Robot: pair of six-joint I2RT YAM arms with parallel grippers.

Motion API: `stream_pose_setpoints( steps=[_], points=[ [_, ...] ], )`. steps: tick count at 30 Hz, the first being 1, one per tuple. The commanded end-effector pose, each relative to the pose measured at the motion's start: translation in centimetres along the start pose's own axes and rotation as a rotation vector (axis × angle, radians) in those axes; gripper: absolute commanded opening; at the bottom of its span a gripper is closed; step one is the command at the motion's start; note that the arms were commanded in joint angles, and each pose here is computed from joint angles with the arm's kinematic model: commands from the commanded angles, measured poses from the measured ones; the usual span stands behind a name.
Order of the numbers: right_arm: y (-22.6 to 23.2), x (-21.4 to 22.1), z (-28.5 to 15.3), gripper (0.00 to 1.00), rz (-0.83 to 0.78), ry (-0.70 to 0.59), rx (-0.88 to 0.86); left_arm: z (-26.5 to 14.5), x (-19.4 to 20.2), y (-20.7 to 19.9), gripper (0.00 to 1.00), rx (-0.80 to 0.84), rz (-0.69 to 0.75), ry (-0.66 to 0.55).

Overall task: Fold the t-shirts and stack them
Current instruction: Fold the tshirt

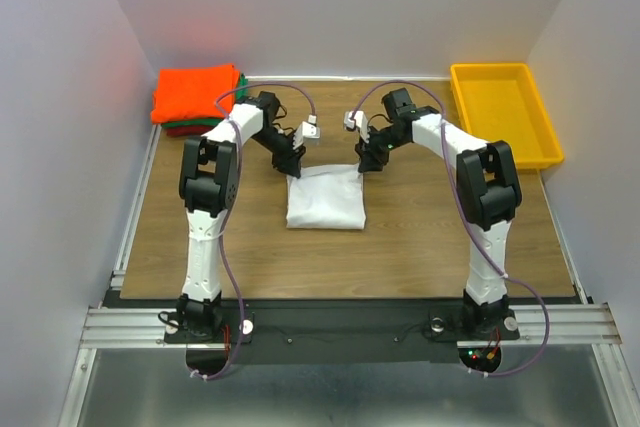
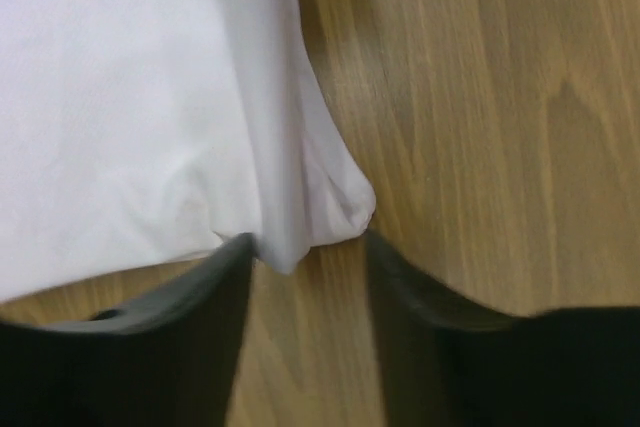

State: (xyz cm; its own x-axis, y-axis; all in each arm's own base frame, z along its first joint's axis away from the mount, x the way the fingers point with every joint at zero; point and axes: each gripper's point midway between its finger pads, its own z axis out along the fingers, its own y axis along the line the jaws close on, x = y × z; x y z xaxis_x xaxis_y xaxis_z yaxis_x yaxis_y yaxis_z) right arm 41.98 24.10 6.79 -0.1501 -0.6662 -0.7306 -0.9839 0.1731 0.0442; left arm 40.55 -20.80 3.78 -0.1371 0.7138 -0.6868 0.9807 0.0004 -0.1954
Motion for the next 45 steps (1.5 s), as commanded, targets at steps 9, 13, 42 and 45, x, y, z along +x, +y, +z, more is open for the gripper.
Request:
stream_pose_setpoints(
  steps=[9, 13, 42, 45],
  points=[
    [-0.9, -6.9, -7.4, 0.65, 0.152, -0.179, 0.261, -11.2, -5.7, -1.3, 0.57, -0.298, -0.102, -0.248],
    [2.4, -8.9, -8.1, 0.51, 0.317, -0.291, 0.171, -13.6, -8.3, -1.8, 0.57, -0.415, -0.134, -0.394],
    [-6.4, -10.6, -2.4, 0.27, 0.712, -0.543, 0.145, -7.6, -7.8, 3.1, 0.45, -0.172, -0.707, -0.676],
    [-3.7, -12.7, -4.3, 0.31, 0.718, -0.57, 0.088, -8.8, -9.6, -0.6, 0.45, -0.162, -0.672, -0.69]
  ],
)
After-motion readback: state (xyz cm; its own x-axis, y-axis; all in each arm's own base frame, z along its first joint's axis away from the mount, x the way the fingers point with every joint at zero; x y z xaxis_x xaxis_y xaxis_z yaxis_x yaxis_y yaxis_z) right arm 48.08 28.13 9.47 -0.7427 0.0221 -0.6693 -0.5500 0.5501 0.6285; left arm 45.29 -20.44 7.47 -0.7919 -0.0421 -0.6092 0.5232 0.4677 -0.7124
